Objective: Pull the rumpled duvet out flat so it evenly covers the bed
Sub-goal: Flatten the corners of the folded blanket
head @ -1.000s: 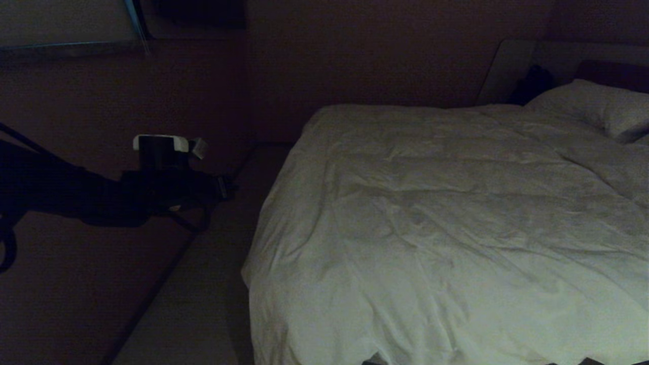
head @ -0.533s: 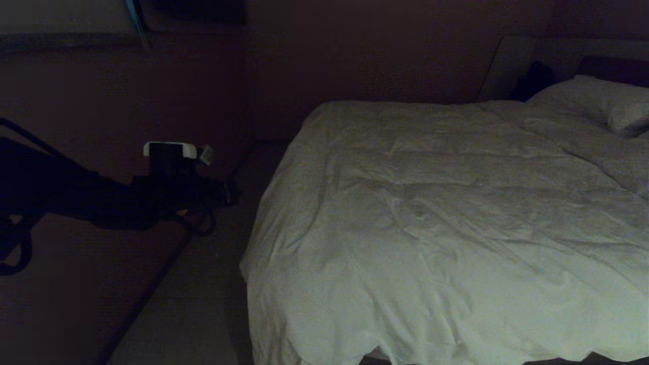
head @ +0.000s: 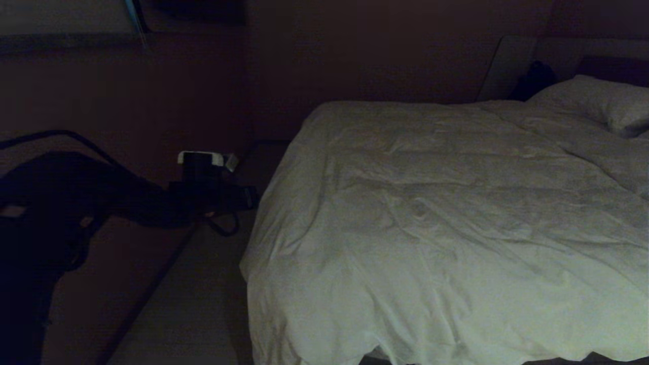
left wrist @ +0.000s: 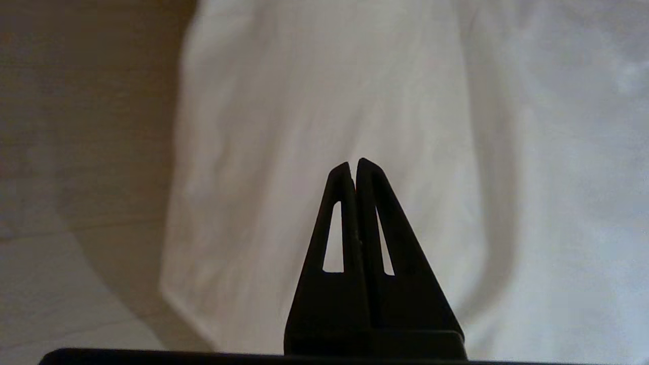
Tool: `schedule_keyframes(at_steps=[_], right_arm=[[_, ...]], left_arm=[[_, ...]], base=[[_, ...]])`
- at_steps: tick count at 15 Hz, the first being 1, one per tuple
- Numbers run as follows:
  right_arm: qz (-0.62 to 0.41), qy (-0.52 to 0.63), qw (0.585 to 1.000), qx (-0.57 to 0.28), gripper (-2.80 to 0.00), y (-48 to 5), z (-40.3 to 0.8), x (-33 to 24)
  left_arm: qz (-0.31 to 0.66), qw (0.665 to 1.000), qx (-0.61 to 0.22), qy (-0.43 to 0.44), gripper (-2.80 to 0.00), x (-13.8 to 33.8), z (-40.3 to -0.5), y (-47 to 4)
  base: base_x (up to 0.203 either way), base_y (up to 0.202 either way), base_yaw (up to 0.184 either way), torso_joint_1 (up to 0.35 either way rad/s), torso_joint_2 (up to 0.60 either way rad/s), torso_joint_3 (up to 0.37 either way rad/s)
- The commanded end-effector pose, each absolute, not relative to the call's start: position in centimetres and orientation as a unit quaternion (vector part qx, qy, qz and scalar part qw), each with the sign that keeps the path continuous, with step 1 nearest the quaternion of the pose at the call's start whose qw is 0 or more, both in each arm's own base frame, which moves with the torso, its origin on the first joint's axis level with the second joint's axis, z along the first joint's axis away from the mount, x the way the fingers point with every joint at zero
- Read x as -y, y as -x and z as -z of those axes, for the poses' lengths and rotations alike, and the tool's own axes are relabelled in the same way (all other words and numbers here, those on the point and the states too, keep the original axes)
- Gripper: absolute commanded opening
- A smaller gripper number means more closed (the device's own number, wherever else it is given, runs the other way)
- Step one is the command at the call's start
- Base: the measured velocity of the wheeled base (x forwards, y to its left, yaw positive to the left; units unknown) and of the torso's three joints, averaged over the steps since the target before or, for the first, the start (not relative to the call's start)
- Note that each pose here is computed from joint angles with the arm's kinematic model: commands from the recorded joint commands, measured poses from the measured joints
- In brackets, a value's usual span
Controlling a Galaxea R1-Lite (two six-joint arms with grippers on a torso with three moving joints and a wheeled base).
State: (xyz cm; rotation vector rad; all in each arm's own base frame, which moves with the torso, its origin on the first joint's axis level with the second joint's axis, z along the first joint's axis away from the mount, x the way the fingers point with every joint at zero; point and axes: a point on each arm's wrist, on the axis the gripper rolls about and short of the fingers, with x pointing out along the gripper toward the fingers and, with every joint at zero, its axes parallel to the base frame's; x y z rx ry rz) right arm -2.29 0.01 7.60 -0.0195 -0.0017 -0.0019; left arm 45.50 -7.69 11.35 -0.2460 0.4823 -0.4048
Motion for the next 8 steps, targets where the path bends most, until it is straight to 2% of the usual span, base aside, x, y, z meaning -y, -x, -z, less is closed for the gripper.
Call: schedule_keyframes(at_steps=[1, 8], right_arm=[[0.001, 0.01, 1.0, 0.001, -2.8, 2.3, -7.6, 0.0], [0.001, 0.01, 1.0, 0.001, -2.8, 2.3, -7.6, 0.0]], left_arm=[[0.202, 0.936, -0.264, 0.118, -2.8, 8.8, -7.7, -47.3], [0.201, 0.927, -0.298, 0.102, -2.8, 9.2, -6.2, -48.5]], base=[[0.0, 0.0, 0.0, 0.0, 0.0, 0.0], [0.0, 0.0, 0.0, 0.0, 0.0, 0.0]])
